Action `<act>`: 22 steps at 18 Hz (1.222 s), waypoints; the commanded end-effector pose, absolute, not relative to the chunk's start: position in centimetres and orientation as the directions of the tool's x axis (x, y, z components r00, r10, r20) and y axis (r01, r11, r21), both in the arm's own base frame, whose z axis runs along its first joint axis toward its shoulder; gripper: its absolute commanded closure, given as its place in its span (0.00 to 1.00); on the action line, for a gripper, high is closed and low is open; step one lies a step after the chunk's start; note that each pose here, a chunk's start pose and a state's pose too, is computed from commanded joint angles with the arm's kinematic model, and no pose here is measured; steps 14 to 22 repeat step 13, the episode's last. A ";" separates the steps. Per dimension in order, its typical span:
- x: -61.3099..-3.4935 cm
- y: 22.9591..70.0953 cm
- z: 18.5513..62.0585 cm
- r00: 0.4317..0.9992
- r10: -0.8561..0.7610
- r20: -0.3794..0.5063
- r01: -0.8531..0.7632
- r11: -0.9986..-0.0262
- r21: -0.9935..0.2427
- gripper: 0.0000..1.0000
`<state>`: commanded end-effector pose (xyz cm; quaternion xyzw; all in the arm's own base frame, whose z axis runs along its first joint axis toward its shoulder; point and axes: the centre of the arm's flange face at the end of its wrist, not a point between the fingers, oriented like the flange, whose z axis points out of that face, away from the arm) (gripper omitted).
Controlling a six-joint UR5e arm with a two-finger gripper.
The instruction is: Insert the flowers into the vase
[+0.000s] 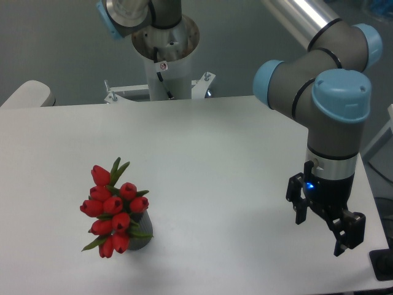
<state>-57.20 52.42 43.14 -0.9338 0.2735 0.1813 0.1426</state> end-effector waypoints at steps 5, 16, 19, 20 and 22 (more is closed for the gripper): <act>-57.2 52.4 43.1 0.783 -0.462 -0.416 -0.565 -0.808 -0.166 0.00; -56.5 52.9 42.9 0.777 -0.476 -0.412 -0.571 -0.809 -0.142 0.00; -56.5 52.9 42.9 0.777 -0.476 -0.412 -0.571 -0.809 -0.142 0.00; -56.5 52.9 42.9 0.777 -0.476 -0.412 -0.571 -0.809 -0.142 0.00; -56.5 52.9 42.9 0.777 -0.476 -0.412 -0.571 -0.809 -0.142 0.00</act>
